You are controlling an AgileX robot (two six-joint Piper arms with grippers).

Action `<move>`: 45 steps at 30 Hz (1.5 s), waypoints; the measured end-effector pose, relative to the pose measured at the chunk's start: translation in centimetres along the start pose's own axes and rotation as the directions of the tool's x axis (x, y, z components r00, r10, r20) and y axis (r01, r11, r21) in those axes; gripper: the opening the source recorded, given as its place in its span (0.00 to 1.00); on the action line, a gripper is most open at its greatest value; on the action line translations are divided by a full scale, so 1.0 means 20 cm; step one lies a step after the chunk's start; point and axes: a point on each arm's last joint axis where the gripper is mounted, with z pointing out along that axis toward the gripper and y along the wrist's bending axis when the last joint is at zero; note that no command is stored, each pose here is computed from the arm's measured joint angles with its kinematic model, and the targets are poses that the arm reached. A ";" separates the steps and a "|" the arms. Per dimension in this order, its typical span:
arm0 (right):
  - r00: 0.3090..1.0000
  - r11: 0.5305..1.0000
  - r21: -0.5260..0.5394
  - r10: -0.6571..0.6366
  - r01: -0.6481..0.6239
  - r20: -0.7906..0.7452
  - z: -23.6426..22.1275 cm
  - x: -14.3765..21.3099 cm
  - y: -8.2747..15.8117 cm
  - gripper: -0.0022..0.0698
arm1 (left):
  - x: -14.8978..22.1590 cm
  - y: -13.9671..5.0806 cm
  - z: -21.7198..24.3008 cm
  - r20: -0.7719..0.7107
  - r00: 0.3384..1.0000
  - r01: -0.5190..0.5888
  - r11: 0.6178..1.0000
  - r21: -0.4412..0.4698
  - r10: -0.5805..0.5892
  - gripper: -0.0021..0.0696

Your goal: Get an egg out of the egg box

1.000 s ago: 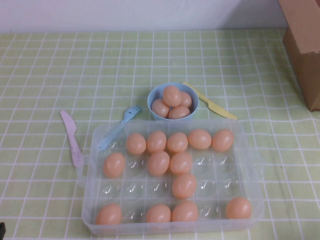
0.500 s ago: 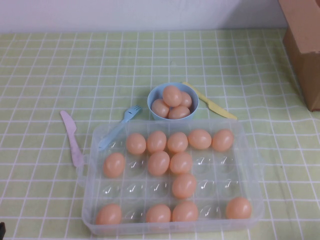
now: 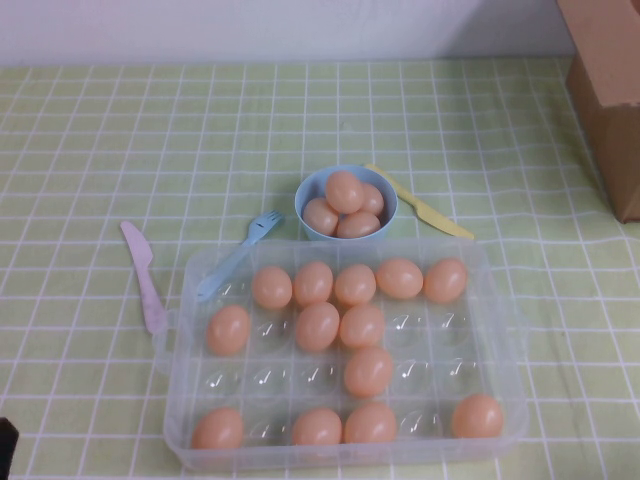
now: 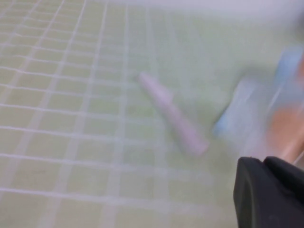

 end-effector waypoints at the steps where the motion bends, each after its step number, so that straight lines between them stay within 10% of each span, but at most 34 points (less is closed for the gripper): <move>1: 1.000 1.000 0.000 0.000 0.000 0.000 0.00 0.00 0.00 0.01 | -0.02 -0.01 0.00 0.043 0.990 0.135 0.990 0.028 -0.136 0.02; 3: 1.000 1.000 0.000 0.000 0.000 0.000 0.00 0.00 0.00 0.01 | -0.07 -0.02 -0.01 0.119 0.909 0.389 0.916 0.097 -0.399 0.02; 7: 1.000 1.000 0.000 0.000 0.000 0.000 0.00 0.00 0.00 0.01 | -0.13 -0.01 -0.02 0.227 0.786 0.547 0.818 0.178 -0.575 0.02; 18: 1.000 1.000 0.000 0.000 0.000 0.000 0.00 0.00 0.00 0.01 | -0.14 -0.01 -0.02 0.219 0.787 0.549 0.817 0.179 -0.577 0.02; 28: 1.000 1.000 0.000 0.000 0.000 0.000 0.00 0.00 0.00 0.01 | -0.41 -0.17 -0.02 -0.321 0.943 0.127 0.987 0.096 -0.090 0.02; 45: 1.000 1.000 0.000 0.000 0.000 0.000 0.00 0.00 0.00 0.01 | -0.81 -0.29 0.48 -0.688 0.645 -0.226 0.943 0.244 0.333 0.02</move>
